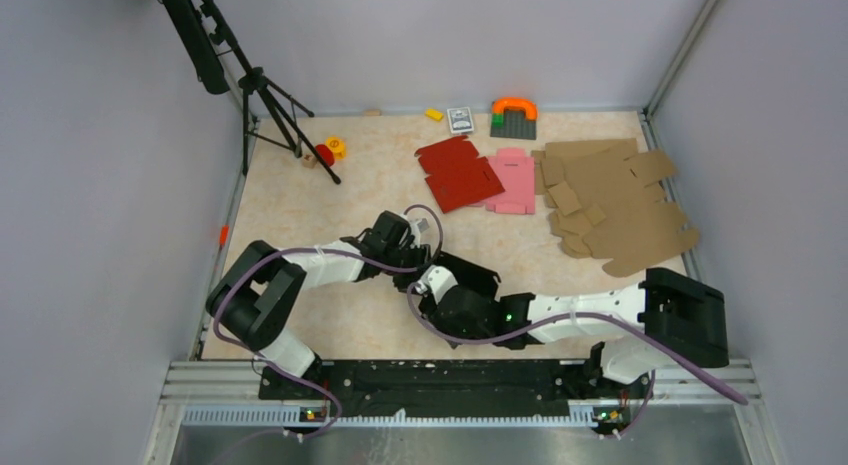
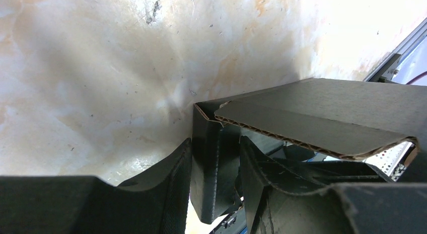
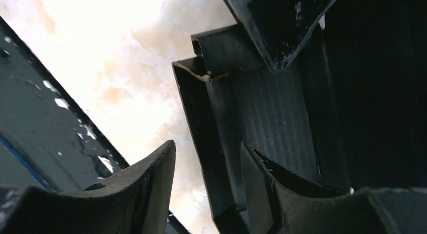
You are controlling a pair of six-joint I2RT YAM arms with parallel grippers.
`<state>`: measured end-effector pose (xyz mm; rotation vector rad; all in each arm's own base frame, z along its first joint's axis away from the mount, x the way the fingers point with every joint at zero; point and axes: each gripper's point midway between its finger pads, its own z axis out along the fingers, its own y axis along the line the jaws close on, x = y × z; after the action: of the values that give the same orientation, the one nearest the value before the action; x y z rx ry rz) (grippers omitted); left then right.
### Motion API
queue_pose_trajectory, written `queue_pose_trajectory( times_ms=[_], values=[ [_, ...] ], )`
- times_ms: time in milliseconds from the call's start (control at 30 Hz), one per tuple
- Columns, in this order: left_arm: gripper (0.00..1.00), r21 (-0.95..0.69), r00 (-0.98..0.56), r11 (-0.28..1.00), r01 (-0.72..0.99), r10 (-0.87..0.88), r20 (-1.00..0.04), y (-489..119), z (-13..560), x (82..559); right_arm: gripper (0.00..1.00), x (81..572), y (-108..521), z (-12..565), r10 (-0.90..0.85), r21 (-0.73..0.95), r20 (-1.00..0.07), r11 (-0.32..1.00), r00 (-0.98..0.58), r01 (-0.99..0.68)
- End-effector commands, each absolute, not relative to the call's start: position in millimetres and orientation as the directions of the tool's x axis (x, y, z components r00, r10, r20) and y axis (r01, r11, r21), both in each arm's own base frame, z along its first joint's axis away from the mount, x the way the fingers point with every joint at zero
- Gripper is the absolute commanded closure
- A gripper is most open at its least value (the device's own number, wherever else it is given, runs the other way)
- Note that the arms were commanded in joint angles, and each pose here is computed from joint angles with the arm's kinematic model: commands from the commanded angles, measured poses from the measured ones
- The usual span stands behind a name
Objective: Fold the paper box
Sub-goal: Fold the paper box at the center of the board.
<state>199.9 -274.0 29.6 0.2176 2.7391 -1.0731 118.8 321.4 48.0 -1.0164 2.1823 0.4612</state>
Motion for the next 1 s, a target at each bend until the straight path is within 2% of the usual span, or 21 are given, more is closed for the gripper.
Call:
queue_pose_trajectory(
  times_ms=[0, 333, 533, 667, 967],
  values=[
    [0.59, -0.649, -0.962, 0.723, 0.236, 0.083, -0.259, -278, 32, 207, 0.51, 117, 317, 40, -0.603, -0.024, -0.689, 0.573, -0.402, -0.819],
    [0.60, -0.646, -0.962, 0.725, 0.239, 0.088, -0.258, -277, 31, 206, 0.62, 120, 319, 28, -0.584, 0.053, -0.679, 0.566, -0.446, -0.822],
    [0.60, -0.644, -0.962, 0.726, 0.240, 0.089, -0.259, -277, 31, 206, 0.63, 121, 317, 21, -0.600, 0.064, -0.660, 0.555, -0.452, -0.829],
    [0.60, -0.642, -0.962, 0.728, 0.240, 0.090, -0.258, -276, 31, 206, 0.72, 123, 316, 20, -0.585, 0.101, -0.658, 0.555, -0.474, -0.825],
    [0.60, -0.643, -0.962, 0.726, 0.241, 0.093, -0.256, -277, 31, 206, 0.81, 123, 315, 21, -0.552, 0.169, -0.661, 0.550, -0.508, -0.818]
  ],
)
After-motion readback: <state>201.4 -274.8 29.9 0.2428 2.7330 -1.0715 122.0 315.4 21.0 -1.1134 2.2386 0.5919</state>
